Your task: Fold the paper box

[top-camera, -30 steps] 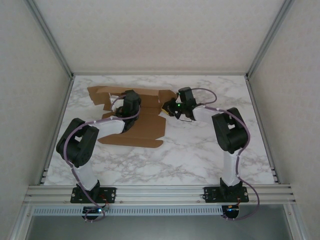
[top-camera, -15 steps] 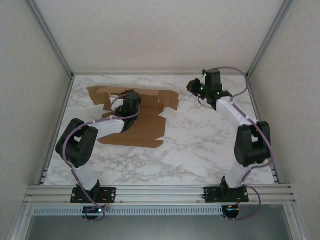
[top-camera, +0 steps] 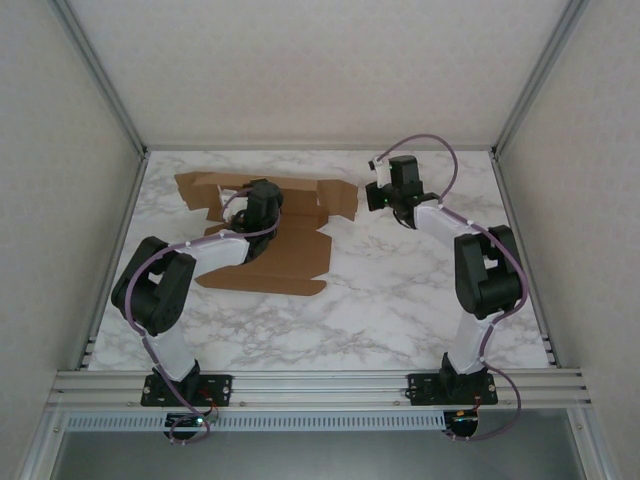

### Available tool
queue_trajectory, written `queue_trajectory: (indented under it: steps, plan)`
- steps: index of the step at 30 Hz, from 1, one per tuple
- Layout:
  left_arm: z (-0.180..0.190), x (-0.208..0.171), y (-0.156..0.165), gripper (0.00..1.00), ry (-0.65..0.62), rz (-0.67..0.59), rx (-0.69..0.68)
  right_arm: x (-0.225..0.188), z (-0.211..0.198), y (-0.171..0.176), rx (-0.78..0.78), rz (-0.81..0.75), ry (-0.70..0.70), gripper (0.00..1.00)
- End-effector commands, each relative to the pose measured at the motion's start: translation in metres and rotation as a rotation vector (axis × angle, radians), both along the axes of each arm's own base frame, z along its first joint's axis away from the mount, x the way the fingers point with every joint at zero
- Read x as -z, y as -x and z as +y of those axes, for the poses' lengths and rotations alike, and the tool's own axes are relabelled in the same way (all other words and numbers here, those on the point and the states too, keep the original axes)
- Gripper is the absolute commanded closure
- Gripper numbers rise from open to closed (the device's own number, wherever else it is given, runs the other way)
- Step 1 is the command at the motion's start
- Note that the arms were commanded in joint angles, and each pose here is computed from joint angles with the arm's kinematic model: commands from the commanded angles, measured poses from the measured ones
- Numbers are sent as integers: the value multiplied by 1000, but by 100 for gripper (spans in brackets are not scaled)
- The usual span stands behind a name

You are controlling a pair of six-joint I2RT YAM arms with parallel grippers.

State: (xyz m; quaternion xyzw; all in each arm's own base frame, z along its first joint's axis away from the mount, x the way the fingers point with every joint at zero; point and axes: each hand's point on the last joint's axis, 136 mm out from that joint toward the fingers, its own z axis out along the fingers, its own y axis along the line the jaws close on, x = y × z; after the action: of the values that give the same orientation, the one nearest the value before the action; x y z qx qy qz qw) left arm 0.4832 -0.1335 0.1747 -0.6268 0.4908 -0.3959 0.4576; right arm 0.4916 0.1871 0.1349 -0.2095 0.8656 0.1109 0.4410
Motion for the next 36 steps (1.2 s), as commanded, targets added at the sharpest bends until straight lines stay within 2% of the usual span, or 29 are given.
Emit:
queue_trajectory:
  steps: [1, 4, 7, 14, 22, 24, 30, 36]
  plan:
    - [0, 27, 11, 100, -9, 104, 15, -10, -11, -12, -93, -170, 200, 91]
    - [1, 26, 12, 100, -17, 106, 16, -9, 2, -10, -190, -174, 177, 89]
    - [2, 25, 12, 100, -19, 107, 16, -11, 22, 1, -291, -166, 111, 80]
    - [0, 26, 12, 100, -11, 107, 25, -10, 56, 29, -452, -105, 14, 74]
    - [-5, 27, 12, 100, -11, 109, 36, -7, 81, 29, -472, -81, -23, 70]
    - [-7, 27, 12, 100, -11, 109, 38, -8, 88, 25, -473, -90, -13, 67]
    - [-9, 24, 13, 100, -19, 111, 47, -9, 98, 8, -445, -109, -3, 67]
    - [-8, 23, 14, 100, -21, 115, 43, -9, 99, 7, -446, -116, 13, 68]
